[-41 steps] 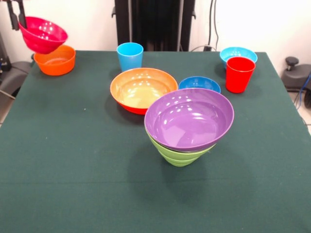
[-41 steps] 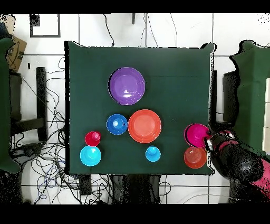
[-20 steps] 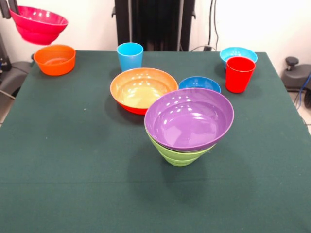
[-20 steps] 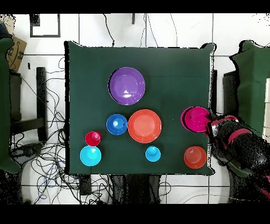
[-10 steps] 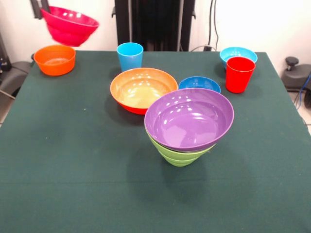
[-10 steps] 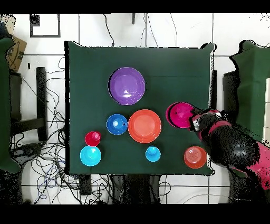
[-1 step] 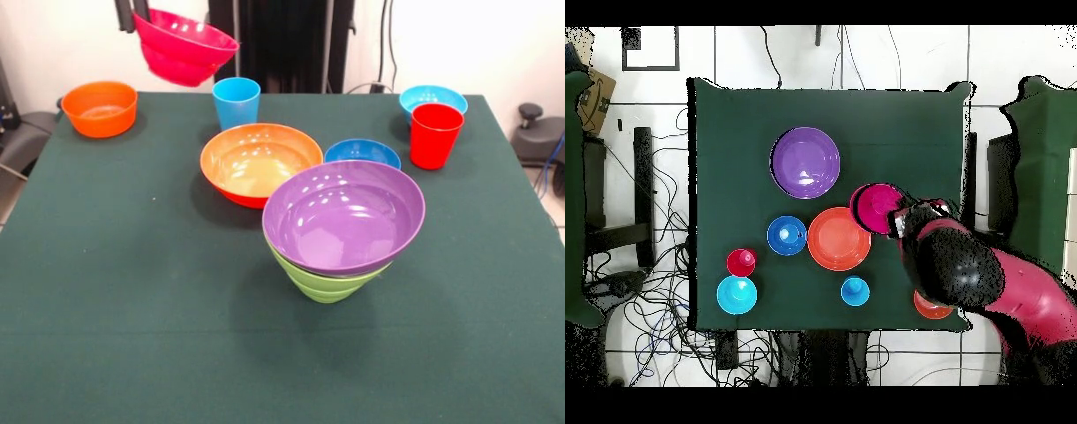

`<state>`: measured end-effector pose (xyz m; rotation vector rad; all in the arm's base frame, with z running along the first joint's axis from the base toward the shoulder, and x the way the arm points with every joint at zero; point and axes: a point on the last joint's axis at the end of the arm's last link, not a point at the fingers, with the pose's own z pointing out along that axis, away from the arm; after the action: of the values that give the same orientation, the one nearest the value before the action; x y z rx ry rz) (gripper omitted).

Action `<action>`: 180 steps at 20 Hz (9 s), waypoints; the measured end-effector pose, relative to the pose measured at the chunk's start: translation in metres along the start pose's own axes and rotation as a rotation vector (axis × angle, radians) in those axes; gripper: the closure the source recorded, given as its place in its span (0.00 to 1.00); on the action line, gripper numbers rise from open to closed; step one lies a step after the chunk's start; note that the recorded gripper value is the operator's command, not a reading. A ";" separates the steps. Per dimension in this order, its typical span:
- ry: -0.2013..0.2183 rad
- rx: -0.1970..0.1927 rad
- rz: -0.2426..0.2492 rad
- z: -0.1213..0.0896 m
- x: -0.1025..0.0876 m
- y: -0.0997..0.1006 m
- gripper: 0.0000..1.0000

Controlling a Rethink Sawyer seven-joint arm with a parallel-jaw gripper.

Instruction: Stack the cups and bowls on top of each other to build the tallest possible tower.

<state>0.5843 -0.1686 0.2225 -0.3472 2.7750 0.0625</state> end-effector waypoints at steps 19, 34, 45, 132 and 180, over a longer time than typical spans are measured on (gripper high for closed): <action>-0.036 0.079 0.128 0.022 0.002 0.011 1.00; -0.015 0.110 0.102 0.040 -0.005 0.069 1.00; -0.038 0.154 0.121 0.034 -0.026 0.082 1.00; -0.036 -0.280 0.350 0.076 -0.032 0.124 1.00; -0.150 -0.115 0.239 0.109 -0.013 0.133 1.00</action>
<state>0.5995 -0.0271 0.1247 -0.0345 2.6556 0.2945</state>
